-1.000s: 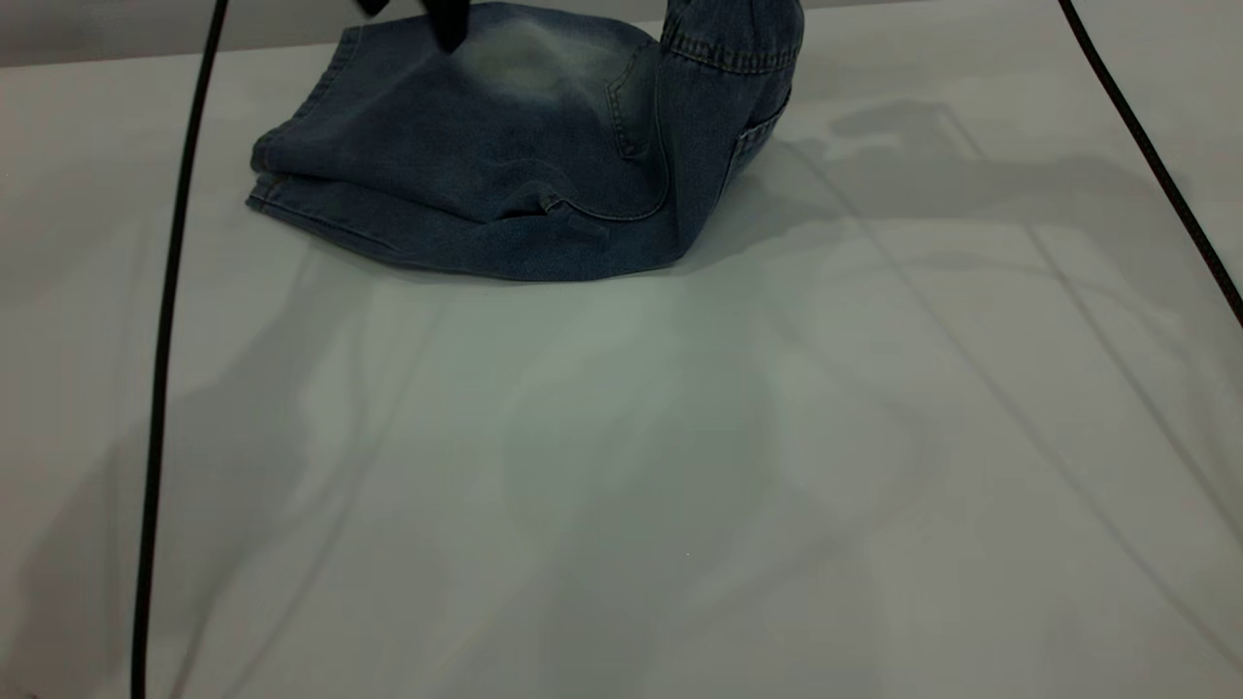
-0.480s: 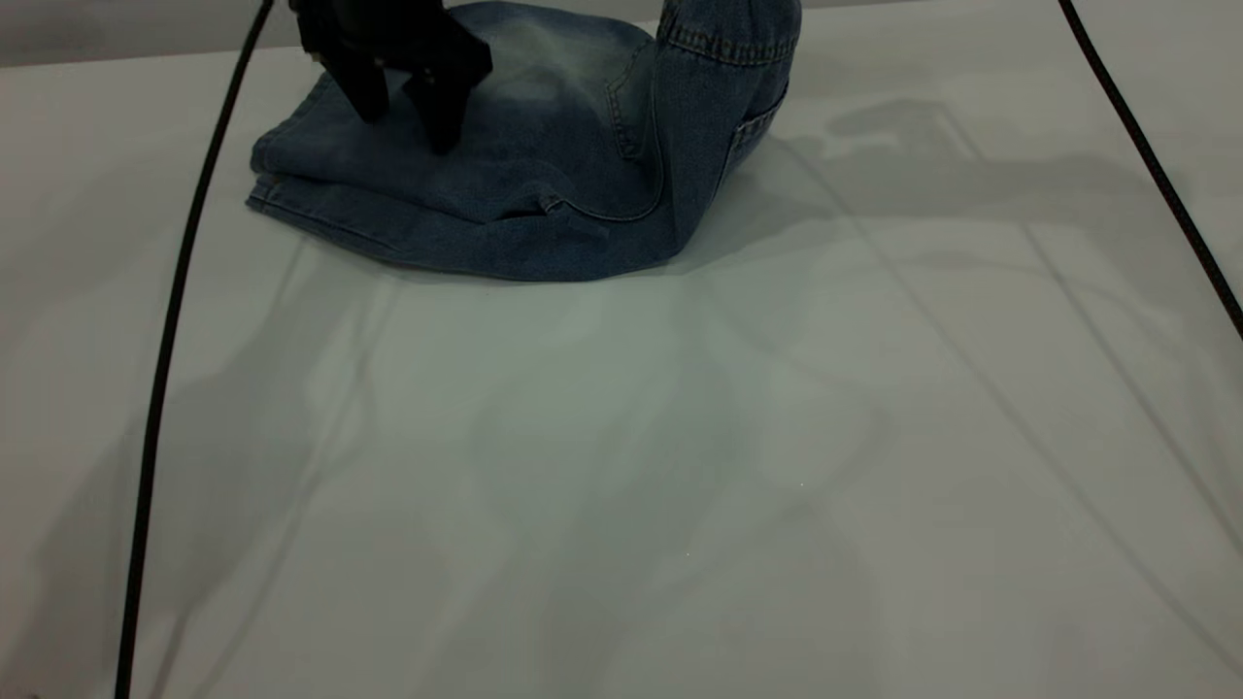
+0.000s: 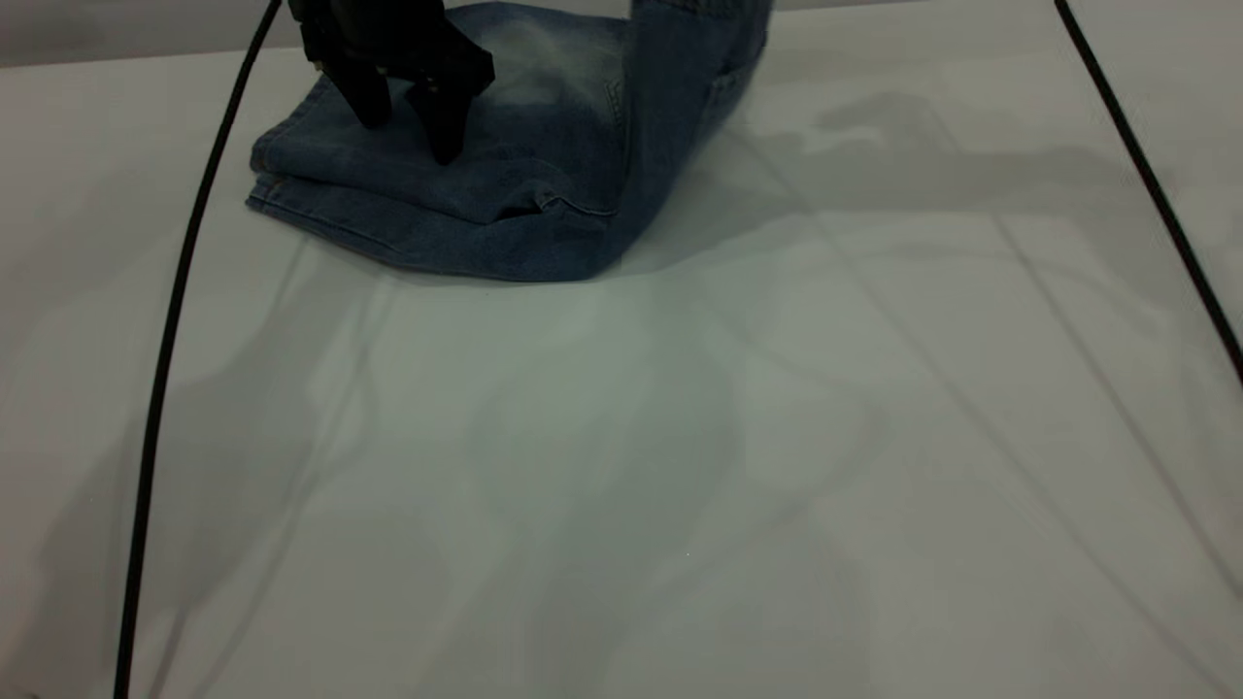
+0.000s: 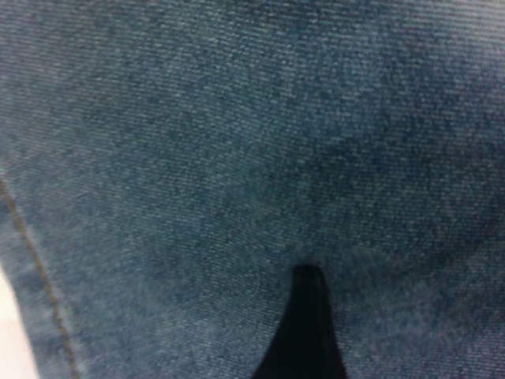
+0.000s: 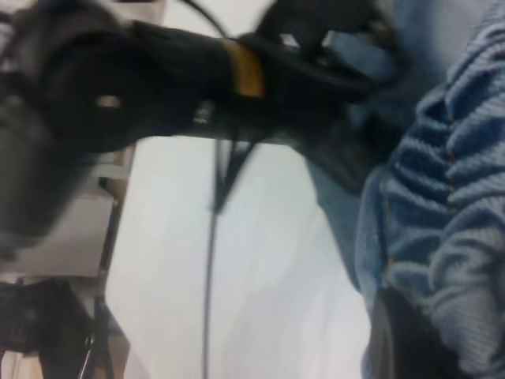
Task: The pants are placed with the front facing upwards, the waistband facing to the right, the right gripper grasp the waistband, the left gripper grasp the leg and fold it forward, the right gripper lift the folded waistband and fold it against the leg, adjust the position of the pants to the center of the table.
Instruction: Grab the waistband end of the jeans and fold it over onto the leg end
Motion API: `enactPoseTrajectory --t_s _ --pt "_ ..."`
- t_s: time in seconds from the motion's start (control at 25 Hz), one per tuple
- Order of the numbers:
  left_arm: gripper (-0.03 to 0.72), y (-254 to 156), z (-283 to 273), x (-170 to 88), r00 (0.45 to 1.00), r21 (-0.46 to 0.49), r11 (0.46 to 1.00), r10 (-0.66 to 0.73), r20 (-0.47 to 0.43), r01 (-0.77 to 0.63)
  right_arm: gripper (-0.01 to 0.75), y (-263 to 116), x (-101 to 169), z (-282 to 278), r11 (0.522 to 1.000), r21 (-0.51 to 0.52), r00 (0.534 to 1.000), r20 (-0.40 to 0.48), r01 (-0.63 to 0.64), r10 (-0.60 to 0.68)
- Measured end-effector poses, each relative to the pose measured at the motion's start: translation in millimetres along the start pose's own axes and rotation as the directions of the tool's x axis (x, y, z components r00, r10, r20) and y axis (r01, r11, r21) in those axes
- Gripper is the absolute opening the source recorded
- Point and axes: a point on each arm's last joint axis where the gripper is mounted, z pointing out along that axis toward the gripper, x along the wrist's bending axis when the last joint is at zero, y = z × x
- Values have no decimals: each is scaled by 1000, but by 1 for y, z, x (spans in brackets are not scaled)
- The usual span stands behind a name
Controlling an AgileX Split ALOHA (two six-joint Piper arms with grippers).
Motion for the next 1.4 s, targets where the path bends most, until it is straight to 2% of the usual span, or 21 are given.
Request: enactPoseTrajectory --t_s 0.52,0.68,0.96,1.4 --pt "556 0 1 0 1000 2 1000 0 1 0 108 7 59 31 996 20 995 -56 87 -85" --pt "556 2 -5 1 1000 -9 1000 -3 -2 3 108 7 60 33 996 20 995 -53 90 -89" --pt "556 9 -50 10 999 -100 995 -12 -32 8 108 7 60 33 996 20 995 -52 90 -89" --pt "556 7 -160 32 984 -271 963 -35 -177 -15 108 6 60 34 996 21 995 -52 90 -89"
